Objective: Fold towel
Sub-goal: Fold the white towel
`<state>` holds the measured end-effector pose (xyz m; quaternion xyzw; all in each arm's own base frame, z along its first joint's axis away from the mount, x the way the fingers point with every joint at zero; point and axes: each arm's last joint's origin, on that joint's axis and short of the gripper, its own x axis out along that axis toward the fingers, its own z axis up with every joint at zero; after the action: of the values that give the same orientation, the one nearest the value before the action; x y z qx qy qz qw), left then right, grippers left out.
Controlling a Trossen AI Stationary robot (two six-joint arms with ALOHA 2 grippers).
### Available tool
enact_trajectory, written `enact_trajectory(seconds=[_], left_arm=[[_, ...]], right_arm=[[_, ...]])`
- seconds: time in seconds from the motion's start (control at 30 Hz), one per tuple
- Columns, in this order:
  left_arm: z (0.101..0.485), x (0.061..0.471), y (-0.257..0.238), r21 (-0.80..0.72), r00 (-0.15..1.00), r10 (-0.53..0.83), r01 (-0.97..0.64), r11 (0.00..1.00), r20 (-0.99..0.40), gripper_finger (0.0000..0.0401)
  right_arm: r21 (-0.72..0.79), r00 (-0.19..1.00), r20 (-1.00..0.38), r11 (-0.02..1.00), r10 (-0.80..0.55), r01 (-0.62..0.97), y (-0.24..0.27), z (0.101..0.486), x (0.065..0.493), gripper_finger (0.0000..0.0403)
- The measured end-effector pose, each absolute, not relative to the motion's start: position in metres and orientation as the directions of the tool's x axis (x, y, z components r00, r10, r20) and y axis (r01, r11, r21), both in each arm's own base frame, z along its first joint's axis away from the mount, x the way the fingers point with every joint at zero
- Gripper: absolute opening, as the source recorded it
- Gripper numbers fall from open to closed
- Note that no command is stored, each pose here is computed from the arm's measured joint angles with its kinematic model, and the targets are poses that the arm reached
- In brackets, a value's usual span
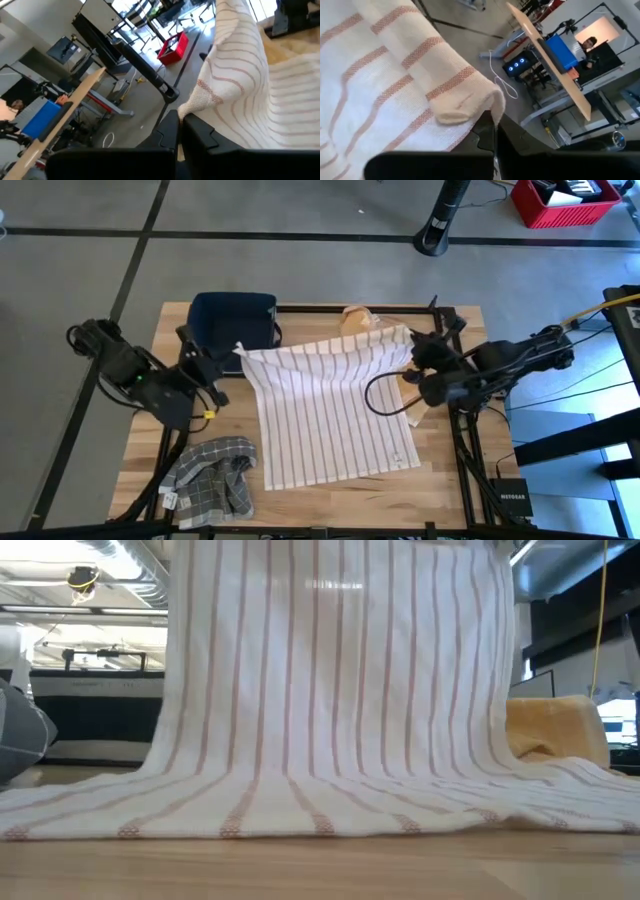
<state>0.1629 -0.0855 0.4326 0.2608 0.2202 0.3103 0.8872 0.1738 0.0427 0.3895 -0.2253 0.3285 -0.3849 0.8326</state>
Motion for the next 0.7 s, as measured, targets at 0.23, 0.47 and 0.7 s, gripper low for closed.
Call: enact_trajectory(seconds=[0.23,0.47,0.7], left_arm=[[0.393,0.172,-0.087,0.6,0.674,0.677,-0.42,0.681,-0.296,0.0005],[0.356,0.175,-0.09,0.582,0.644,0.676,-0.412,0.701,-0.357,0.0005],[0.326,0.176,-0.092,0.543,0.619,0.655,-0.4,0.738,-0.434,0.0005]], right_arm=[[-0.55,0.509,-0.485,0.701,-0.711,0.455,0.042,0.349,0.18,0.0003],[-0.405,0.508,-0.625,0.802,-0.593,0.438,0.034,0.309,0.194,0.0003],[-0.324,0.48,-0.718,0.852,-0.505,0.411,0.032,0.259,0.196,0.0003]])
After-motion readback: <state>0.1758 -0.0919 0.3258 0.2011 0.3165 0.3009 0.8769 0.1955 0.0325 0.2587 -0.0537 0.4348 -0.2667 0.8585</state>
